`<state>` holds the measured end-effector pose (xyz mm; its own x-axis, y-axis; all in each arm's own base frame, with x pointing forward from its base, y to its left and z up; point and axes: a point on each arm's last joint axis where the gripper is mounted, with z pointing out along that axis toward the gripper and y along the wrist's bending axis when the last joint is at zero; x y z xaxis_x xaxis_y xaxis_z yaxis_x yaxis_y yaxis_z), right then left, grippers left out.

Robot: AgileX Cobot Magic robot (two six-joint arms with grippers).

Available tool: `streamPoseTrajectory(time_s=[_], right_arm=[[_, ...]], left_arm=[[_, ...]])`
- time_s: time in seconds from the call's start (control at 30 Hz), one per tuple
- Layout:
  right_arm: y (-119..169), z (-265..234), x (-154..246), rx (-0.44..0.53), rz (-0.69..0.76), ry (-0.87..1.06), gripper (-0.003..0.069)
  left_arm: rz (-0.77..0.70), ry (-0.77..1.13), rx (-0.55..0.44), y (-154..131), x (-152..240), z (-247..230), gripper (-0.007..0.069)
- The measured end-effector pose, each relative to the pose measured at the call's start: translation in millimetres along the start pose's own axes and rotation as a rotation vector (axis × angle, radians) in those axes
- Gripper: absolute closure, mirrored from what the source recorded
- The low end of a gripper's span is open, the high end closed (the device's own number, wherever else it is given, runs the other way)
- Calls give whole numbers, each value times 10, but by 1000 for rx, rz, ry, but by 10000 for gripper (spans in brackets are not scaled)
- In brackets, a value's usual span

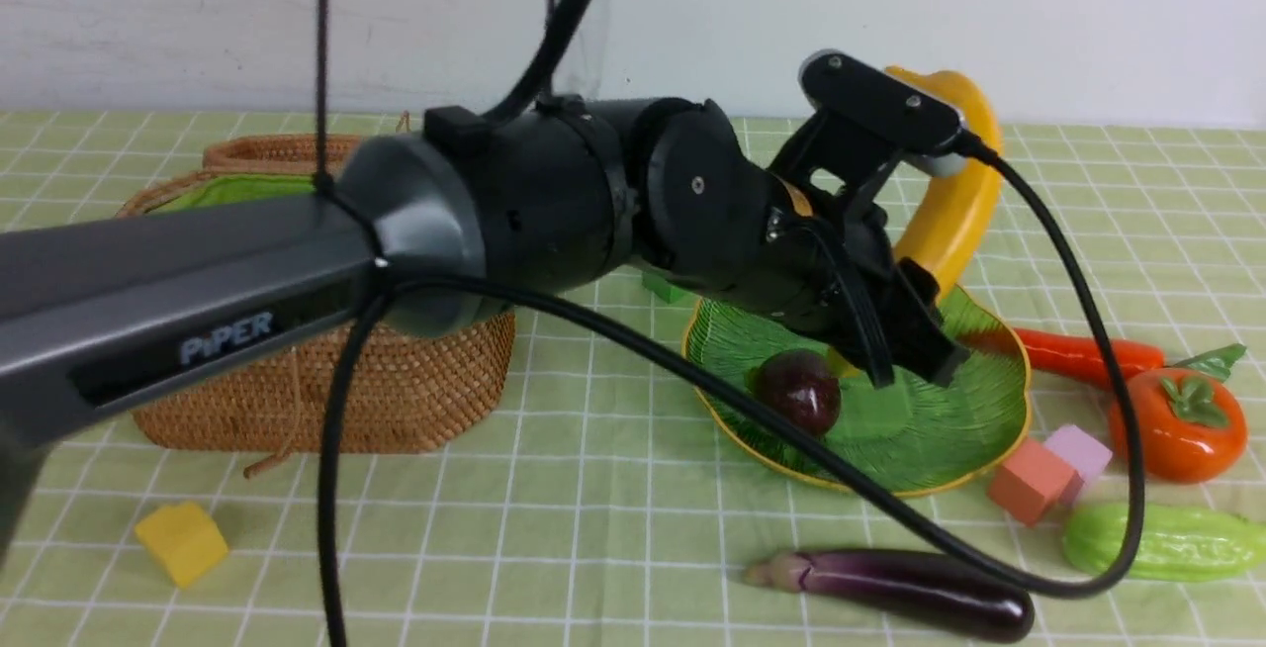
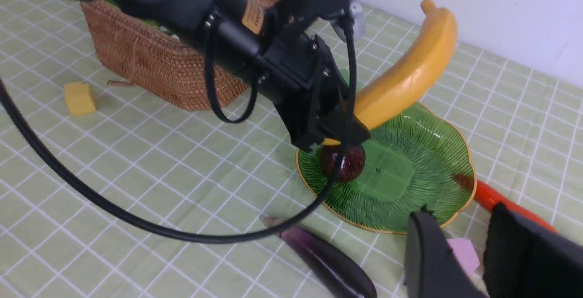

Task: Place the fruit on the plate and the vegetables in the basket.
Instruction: Use the left arm to grab a banana and put it into the right plate

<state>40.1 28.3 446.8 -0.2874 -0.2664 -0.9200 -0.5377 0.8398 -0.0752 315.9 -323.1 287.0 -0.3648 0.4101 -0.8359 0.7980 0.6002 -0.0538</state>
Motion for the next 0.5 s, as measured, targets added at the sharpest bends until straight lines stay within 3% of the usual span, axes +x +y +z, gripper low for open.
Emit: streamPoseTrajectory(time_s=[0.13, 0.23, 0.33, 0.5], right_arm=[[2, 0, -5, -2, 2, -5, 452], [7, 0, -6, -8, 5, -6, 452], [11, 0, -1, -12, 7, -1, 449], [20, 0, 10, -22, 10, 11, 447]], left_arm=[[-5, 0, 9, 31, 86, 253, 304], [-30, -6, 0, 60, 143, 399, 234], [-79, -14, -6, 82, 201, 513, 104], [-115, -19, 1, 78, 204, 528, 37]])
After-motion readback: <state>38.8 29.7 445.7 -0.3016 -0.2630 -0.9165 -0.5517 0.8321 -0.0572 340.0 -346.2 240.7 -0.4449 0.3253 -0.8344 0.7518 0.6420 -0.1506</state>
